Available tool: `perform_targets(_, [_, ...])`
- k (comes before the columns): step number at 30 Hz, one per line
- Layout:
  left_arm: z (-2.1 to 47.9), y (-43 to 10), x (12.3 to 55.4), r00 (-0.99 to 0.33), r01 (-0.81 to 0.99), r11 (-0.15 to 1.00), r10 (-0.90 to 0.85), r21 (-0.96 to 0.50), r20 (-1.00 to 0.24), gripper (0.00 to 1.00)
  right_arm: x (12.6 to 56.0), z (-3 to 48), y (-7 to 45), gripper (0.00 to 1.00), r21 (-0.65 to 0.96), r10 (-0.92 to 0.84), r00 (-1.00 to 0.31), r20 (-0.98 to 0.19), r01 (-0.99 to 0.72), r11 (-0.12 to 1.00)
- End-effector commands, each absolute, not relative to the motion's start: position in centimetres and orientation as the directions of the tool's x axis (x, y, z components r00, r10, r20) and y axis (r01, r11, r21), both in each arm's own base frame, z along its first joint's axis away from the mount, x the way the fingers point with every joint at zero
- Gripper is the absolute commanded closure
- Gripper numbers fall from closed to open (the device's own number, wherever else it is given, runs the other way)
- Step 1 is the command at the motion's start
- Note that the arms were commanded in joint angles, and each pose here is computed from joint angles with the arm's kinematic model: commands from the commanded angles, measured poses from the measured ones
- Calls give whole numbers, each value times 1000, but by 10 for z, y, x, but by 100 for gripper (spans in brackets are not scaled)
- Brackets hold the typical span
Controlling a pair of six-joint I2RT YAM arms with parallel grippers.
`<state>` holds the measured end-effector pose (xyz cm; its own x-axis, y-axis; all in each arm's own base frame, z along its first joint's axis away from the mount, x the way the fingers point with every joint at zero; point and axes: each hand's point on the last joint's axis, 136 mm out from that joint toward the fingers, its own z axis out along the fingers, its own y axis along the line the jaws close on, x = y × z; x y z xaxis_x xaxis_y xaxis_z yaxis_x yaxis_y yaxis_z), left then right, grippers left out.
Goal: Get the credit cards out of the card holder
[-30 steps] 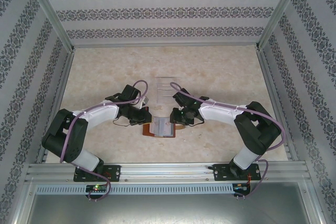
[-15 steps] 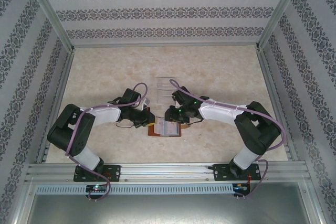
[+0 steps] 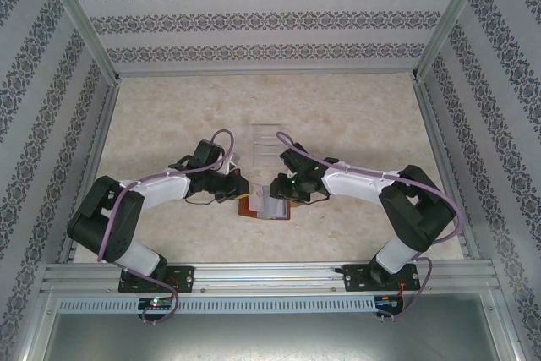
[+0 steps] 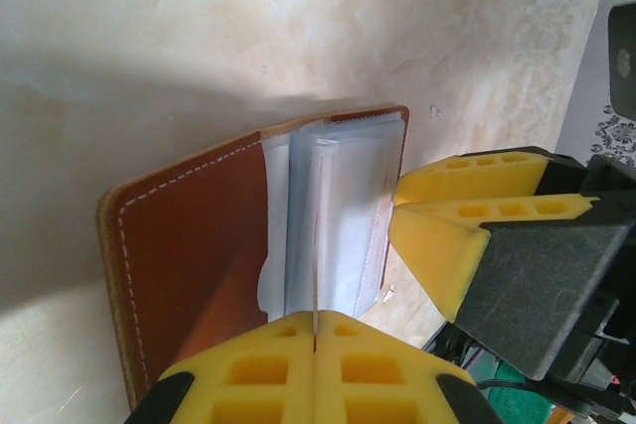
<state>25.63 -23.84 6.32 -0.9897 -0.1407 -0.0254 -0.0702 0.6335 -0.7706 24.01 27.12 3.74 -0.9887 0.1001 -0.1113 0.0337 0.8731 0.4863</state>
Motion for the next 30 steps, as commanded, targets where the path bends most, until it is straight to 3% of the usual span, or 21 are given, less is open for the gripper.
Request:
perform_targets(1, [58,-241,261,-987,-97,597,-162,-796,-2,100,248,55,268,57,508,139,-976,-169,35,860])
perform_targets(6, [49,-247,265,-985,-116,568,-171,-815,21,100,249,69,274,55,558,145,-972,-183,18,829])
perform_targets(13, [45,-250,268,-983,-132,545,-181,-828,37,100,242,57,294,51,615,104,-990,-100,21,788])
perform_targets(25, [46,-246,263,-989,-107,591,-146,-799,24,100,240,24,271,50,484,103,-992,-68,57,873])
perform_targets(30, [50,-235,259,-997,-49,684,-81,-728,-9,100,241,21,253,50,387,92,-991,-93,49,921])
